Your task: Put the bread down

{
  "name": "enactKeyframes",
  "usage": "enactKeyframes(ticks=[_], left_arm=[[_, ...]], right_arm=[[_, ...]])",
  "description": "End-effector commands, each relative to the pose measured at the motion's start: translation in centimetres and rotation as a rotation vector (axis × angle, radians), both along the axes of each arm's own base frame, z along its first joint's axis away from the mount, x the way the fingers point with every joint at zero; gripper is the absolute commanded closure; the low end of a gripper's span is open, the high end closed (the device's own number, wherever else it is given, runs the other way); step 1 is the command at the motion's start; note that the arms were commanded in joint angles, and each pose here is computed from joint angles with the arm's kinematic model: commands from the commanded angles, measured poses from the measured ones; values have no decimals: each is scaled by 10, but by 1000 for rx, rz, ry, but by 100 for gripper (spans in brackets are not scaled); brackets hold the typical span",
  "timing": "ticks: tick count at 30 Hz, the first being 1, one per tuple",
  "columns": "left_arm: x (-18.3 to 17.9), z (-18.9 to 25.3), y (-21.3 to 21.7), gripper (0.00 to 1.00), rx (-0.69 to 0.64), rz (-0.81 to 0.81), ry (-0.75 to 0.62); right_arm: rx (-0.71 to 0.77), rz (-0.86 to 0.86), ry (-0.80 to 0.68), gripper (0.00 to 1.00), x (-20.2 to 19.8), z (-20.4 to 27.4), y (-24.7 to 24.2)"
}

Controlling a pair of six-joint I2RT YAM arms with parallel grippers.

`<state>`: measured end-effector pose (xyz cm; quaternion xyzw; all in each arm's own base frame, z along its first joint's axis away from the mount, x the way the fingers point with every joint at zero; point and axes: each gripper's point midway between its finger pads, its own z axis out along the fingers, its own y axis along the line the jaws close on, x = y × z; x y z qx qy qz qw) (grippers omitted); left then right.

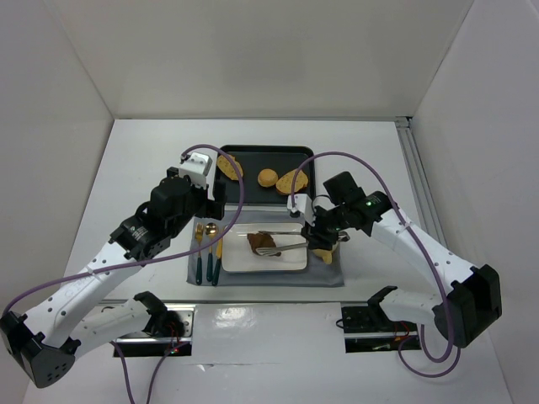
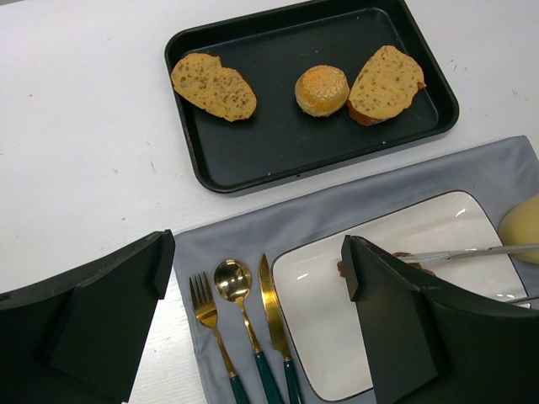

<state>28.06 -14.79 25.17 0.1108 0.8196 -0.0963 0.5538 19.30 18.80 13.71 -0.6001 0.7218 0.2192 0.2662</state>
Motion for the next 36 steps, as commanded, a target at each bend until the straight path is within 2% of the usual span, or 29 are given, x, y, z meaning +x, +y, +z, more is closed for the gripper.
enactKeyframes(ticks=[1,4,9,17,23,26,30,31,35,36], left_arm=[[3,14,0,0,-20,4,-58],[3,14,0,0,-20,4,-58],[3,14,0,0,-20,4,-58],[4,11,-1,0,-15,4,-51],[4,11,-1,0,-15,4,-51],[5,11,1,0,-12,12,-53],[3,10,2,0,-12,12,-53],[3,10,2,0,-12,12,-53],[2,13,3,0,-17,12,-60],[2,12,1,0,-20,4,-58]], right_arm=[[18,30,6,47,-8,5,-1],[17,38,-1,41,-8,8,-1],[26,38,-15,39,-9,14,-2],[50,45,-65,39,-9,35,-2],[110,8,-171,39,-6,80,-3],[164,-75,-244,39,11,108,-11],[197,-273,-402,40,53,138,-35],[209,-354,-458,40,73,147,-51],[214,-623,-484,40,119,141,-110],[207,-730,-509,40,130,141,-141]])
